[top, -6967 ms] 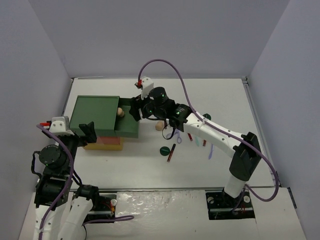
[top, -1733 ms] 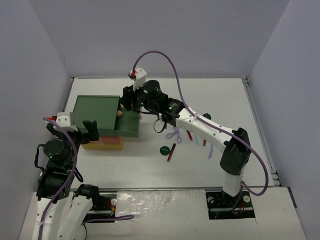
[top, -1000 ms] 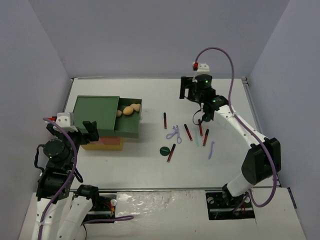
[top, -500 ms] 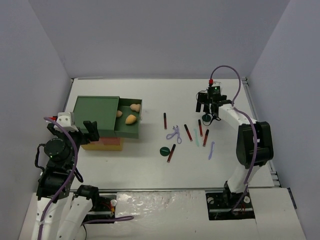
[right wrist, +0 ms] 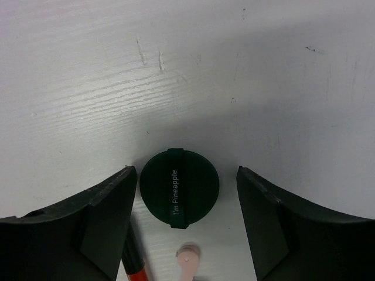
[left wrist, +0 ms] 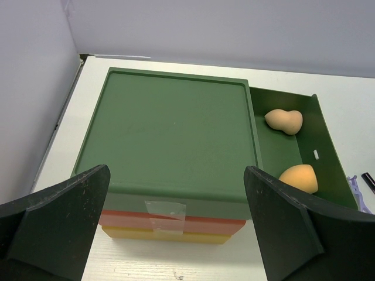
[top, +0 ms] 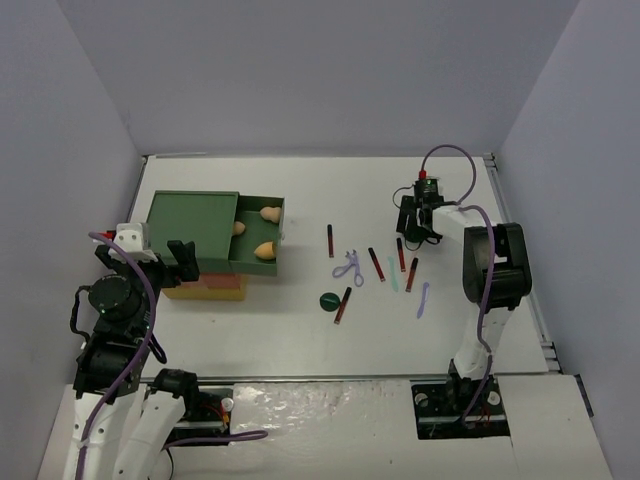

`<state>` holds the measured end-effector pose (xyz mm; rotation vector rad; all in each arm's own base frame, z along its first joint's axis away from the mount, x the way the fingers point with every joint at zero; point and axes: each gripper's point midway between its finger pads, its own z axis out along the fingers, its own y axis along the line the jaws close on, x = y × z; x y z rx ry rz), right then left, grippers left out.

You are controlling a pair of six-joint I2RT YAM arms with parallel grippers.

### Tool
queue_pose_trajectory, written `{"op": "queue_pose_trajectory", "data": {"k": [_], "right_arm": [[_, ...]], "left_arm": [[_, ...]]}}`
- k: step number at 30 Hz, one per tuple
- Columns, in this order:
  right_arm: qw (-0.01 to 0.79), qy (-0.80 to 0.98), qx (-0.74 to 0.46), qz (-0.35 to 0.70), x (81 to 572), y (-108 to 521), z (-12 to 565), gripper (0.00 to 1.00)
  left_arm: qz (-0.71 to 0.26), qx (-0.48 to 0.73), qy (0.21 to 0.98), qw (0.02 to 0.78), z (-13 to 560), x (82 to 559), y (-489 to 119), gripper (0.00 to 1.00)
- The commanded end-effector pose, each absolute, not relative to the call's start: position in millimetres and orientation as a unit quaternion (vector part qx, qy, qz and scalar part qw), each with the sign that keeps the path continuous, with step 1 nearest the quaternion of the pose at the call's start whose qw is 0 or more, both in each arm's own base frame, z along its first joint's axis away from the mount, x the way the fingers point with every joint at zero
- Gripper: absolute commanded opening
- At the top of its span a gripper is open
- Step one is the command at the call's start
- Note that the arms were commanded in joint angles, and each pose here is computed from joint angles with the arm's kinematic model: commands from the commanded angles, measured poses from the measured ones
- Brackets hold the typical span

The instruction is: Organize the makeup

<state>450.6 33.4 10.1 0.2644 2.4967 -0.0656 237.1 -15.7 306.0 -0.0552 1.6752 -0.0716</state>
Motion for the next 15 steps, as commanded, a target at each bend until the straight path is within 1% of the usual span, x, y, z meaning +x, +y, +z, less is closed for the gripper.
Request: {"op": "queue_pose_trajectory", "data": {"k": [1, 6, 8, 11, 15], "right_arm": [[0.319, 0.941, 0.114, -0.021, 454.9, 33.0, 14.4, 0.56], [0.302, 0.946, 0.121, -0.023, 440.8, 32.0, 6.1, 0.29], [0.299, 0.946, 0.120, -0.023, 438.4, 31.7, 4.8, 0.16], [0.316, 0.942, 0.115, -0.017, 443.4, 34.2, 20.2, 0.09], [0.373, 0.924, 0.084, 0.013, 455.7, 57.6, 74.9, 0.06]], "left_arm": [[-0.040, -0.019, 0.724, 0.689, 323.4, 243.0, -19.5, 0.97], [-0.040, -0.018, 0.723, 0.689, 323.3, 242.5, -19.7, 0.97], [-0.040, -0.019, 0.723, 0.689, 323.4, 242.5, -19.7, 0.97], [-0.040, -0.019, 0.723, 0.690, 323.8, 242.3, -19.5, 0.97], [-0.040, -0.020, 0.723, 0.689, 323.3, 242.5, -19.2, 0.97]]}}
